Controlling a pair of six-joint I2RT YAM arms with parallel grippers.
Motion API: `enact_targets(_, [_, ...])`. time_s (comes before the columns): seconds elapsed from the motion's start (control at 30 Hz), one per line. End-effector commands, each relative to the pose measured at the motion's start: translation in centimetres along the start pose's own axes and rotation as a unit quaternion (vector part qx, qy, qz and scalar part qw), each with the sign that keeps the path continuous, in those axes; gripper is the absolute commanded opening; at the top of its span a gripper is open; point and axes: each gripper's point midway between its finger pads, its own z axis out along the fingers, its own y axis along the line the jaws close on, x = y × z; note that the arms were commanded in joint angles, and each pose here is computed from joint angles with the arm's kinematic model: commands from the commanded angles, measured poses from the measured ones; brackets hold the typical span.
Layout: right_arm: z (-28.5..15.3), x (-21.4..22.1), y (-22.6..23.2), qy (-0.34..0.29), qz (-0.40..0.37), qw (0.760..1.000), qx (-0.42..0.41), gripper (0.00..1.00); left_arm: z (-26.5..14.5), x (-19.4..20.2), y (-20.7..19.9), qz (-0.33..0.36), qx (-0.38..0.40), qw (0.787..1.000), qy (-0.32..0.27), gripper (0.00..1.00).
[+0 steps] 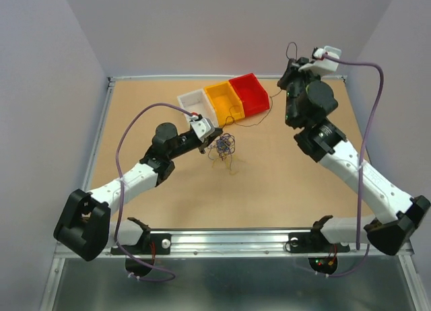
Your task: Untangle the cables
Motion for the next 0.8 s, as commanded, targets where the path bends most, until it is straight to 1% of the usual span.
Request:
enact_targets(0.0, [4.6, -4.0, 2.1, -0.048, -0.011, 0.998, -0.027, 0.01, 1.4, -2.4, 0.5, 0.056, 0.014, 0.998, -0.027, 0.02])
enact_targets(0.03, [5.7, -5.9, 2.3, -0.068, -0.001, 0.997, -0.037, 0.0, 1.7, -1.7, 1.0, 0.058, 0.007, 0.998, -0.018, 0.0])
enact_targets(0.07, [6.5, -4.7, 2.2, -0.06, -0.011, 0.998, -0.03, 0.0, 1.8, -1.8, 1.0, 0.061, 0.006, 0.998, -0.019, 0.0])
enact_targets(0.1, [8.0, -4.6, 2.9, -0.063, -0.013, 0.997, -0.037, 0.01, 2.0, -0.9, 1.0, 0.059, 0.011, 0.998, -0.008, 0.0])
enact_targets(0.17, [9.7, -4.1, 3.7, -0.063, -0.016, 0.997, -0.05, 0.01, 2.3, -0.7, 0.7, 0.066, 0.025, 0.998, -0.006, 0.0])
enact_targets(0.2, [10.4, -5.4, 3.9, -0.077, -0.01, 0.996, -0.053, 0.01, 2.6, 0.1, 0.5, 0.061, 0.033, 0.998, 0.006, 0.0])
enact_targets(0.23, [11.2, -5.3, 3.8, -0.079, 0.0, 0.996, -0.052, 0.0, 2.7, 0.4, 0.3, 0.063, 0.039, 0.997, 0.01, 0.0])
enact_targets(0.27, [12.5, -3.8, 4.6, -0.072, 0.0, 0.995, -0.062, 0.0, 3.0, 0.9, 0.1, 0.067, 0.048, 0.996, 0.019, 0.0])
enact_targets(0.33, [13.8, -4.0, 4.9, -0.082, 0.008, 0.994, -0.07, 0.01, 3.2, 1.2, 0.0, 0.071, 0.052, 0.996, 0.024, 0.0])
enact_targets(0.37, [14.8, -2.6, 5.2, -0.075, 0.007, 0.995, -0.069, 0.01, 3.3, 1.4, -0.1, 0.073, 0.053, 0.996, 0.025, 0.0])
enact_targets(0.4, [15.3, -2.2, 5.5, -0.077, 0.01, 0.994, -0.077, 0.01, 3.5, 1.9, -0.1, 0.072, 0.054, 0.995, 0.032, 0.0])
enact_targets(0.43, [15.9, -2.8, 5.5, -0.085, 0.014, 0.993, -0.076, 0.01, 3.7, 2.0, -0.1, 0.074, 0.056, 0.995, 0.033, 0.0])
enact_targets(0.47, [16.9, -1.0, 5.8, -0.074, 0.014, 0.994, -0.078, 0.01, 3.8, 2.2, -0.1, 0.072, 0.056, 0.995, 0.038, 0.0])
enact_targets(0.5, [17.4, -0.7, 6.0, -0.073, 0.015, 0.994, -0.083, 0.0, 4.0, 2.9, -0.3, 0.07, 0.059, 0.995, 0.047, 0.0])
enact_targets(0.57, [18.3, 0.0, 5.9, -0.071, 0.017, 0.994, -0.085, 0.01, 4.4, 3.0, -0.1, 0.069, 0.058, 0.995, 0.052, 0.0])
enact_targets(0.6, [18.9, 1.5, 6.1, -0.063, 0.019, 0.994, -0.085, 0.0, 4.6, 4.0, -0.2, 0.061, 0.06, 0.994, 0.064, 0.0])
enact_targets(0.7, [20.3, 3.1, 5.9, -0.063, 0.02, 0.995, -0.076, 0.0, 5.1, 5.0, -0.2, 0.055, 0.067, 0.993, 0.081, 0.0])
enact_targets(0.77, [21.1, 2.9, 5.3, -0.074, 0.022, 0.995, -0.066, 0.0, 5.4, 5.0, -0.1, 0.055, 0.069, 0.993, 0.085, 0.0])
